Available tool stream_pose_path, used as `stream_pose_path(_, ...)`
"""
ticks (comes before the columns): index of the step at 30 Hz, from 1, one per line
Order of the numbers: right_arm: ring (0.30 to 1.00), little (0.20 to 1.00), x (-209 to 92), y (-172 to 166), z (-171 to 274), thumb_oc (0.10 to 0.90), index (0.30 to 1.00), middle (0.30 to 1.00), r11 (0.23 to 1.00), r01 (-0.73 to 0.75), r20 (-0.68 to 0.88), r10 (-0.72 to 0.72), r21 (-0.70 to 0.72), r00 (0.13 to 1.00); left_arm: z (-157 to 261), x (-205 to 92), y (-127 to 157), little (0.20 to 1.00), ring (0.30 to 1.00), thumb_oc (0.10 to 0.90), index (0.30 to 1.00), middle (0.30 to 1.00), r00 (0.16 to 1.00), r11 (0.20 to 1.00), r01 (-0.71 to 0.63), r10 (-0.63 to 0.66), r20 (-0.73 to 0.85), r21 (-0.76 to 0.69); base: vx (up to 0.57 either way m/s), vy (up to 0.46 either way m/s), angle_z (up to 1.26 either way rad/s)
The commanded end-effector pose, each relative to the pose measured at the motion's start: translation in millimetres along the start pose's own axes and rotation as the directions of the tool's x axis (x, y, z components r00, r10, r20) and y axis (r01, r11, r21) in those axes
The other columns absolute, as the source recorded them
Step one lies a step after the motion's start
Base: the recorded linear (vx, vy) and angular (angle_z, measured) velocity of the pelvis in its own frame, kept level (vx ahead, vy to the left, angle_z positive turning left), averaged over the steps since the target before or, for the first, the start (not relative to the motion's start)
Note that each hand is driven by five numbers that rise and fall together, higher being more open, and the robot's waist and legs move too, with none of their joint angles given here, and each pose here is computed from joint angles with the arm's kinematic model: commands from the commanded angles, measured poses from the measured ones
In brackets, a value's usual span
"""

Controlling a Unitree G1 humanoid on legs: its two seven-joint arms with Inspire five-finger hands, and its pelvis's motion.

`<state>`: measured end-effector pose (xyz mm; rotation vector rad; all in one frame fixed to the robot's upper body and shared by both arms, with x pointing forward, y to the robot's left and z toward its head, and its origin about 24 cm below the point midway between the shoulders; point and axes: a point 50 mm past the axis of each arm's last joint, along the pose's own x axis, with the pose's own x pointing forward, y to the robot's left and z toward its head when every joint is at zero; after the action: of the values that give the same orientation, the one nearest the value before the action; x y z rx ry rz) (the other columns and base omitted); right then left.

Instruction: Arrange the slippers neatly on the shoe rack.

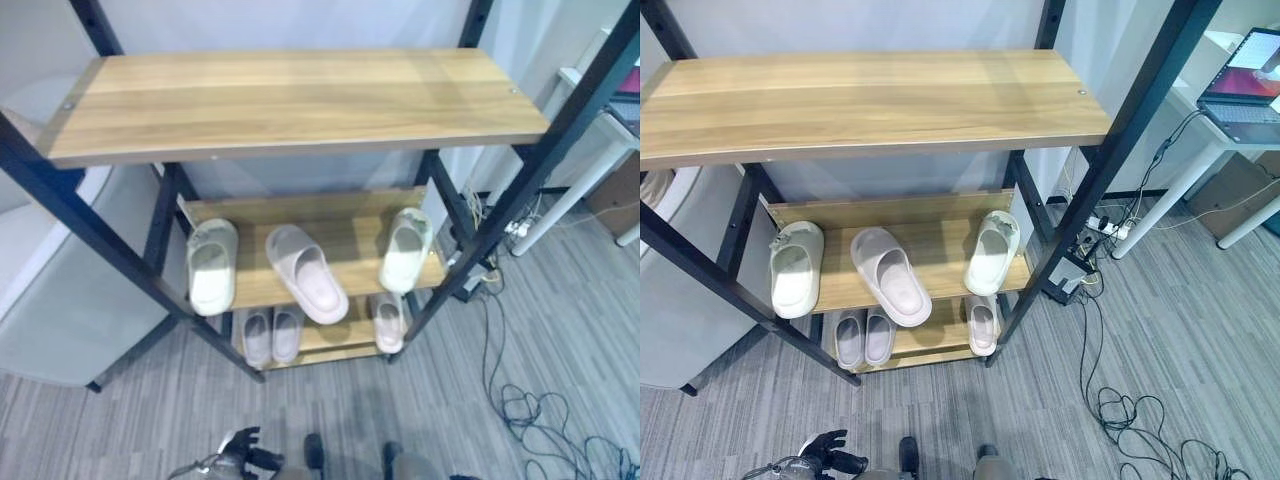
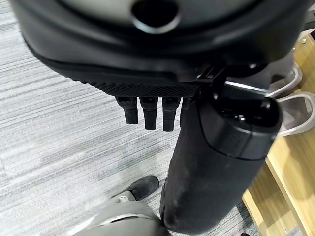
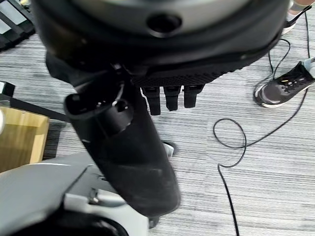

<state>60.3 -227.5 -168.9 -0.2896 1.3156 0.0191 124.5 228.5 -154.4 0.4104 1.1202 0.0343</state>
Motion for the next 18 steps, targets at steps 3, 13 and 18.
stream_pose_path(3,0.9,0.9,-3,-36,-1,0.8,0.9,0.9,0.945,0.118,0.016,-0.129,0.306,0.992,24,-6,-47,0.9,0.9,0.8,0.9,0.9,0.974,0.974,0.151,-0.175,0.142,0.166,0.05,-0.033,-0.02)
stream_pose_path(13,0.9,0.9,-4,-38,-5,0.8,0.9,0.9,0.965,0.142,0.009,-0.147,0.221,0.989,73,-14,-33,0.9,0.9,0.8,0.9,0.9,0.908,0.984,0.107,-0.154,0.388,0.141,-0.01,-0.009,0.06)
stream_pose_path(18,0.9,0.9,-6,-39,-16,0.8,0.9,0.9,0.966,0.146,-0.009,-0.148,0.212,0.989,120,-66,3,0.9,0.9,0.8,0.9,0.9,0.668,0.979,0.173,-0.198,0.717,0.109,-0.04,-0.024,0.2)
